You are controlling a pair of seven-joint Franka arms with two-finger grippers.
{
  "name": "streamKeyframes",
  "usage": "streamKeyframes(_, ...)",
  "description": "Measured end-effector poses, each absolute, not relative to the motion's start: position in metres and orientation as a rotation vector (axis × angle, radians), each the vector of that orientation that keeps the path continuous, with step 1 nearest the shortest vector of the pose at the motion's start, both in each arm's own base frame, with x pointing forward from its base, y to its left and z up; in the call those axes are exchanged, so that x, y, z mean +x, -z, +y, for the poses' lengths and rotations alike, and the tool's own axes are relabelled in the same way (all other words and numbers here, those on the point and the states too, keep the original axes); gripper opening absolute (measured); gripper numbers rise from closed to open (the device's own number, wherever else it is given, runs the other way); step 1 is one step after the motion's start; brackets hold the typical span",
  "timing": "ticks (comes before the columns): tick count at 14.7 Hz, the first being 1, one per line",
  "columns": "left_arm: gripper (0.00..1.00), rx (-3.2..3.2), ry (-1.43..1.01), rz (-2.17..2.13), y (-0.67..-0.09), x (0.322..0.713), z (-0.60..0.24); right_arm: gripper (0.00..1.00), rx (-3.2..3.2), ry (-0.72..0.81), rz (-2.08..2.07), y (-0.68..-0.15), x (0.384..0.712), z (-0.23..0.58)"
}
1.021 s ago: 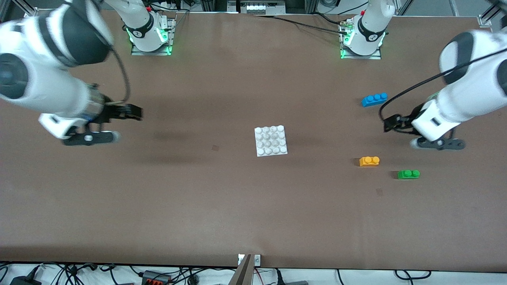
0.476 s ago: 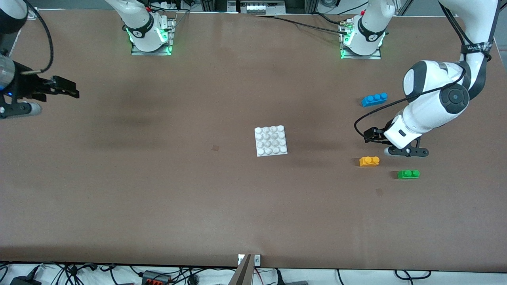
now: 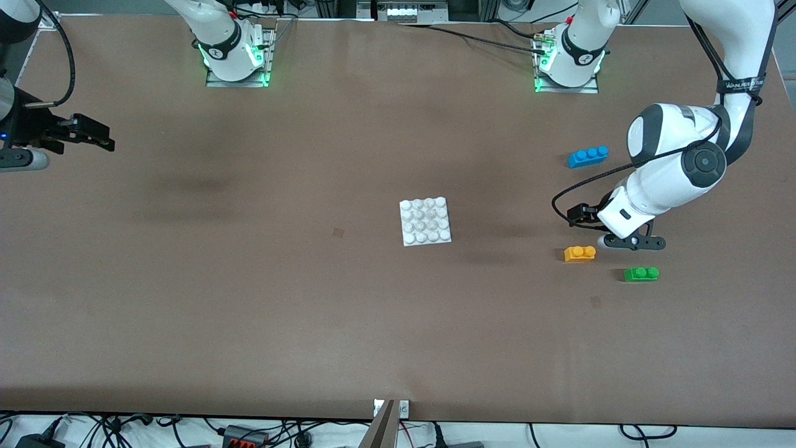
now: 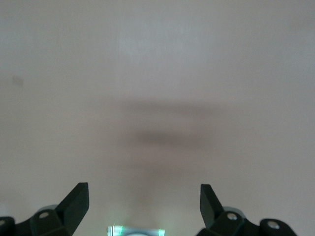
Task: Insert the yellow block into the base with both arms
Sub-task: 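Move the left gripper to the yellow block while the right gripper retracts, then lower the left gripper and grasp the yellow block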
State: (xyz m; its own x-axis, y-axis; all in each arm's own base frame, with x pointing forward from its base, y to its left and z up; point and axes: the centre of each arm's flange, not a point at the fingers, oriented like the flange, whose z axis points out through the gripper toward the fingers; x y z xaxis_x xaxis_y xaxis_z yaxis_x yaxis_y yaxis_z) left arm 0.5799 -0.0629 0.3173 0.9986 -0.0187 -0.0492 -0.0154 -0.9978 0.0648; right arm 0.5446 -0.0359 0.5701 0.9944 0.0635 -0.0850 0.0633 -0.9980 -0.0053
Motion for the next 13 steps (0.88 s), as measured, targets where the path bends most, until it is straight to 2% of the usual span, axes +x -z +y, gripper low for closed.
streamKeyframes(4, 1.0, 3.075, 0.078, -0.03, -0.312, 0.581, -0.065, 1.0, -3.142, -0.053, -0.058, -0.594, 0.546, -0.051)
streamKeyframes(9, 1.0, 3.085, 0.049, -0.045, -0.31, 0.583, -0.063, 1.0, -3.142, -0.05, -0.08, -0.595, 0.548, -0.043)
streamKeyframes(13, 1.0, 3.111, 0.0, -0.159, -0.285, 0.591, -0.056, 1.0, -3.142, -0.058, -0.08, -0.594, 0.548, -0.043)
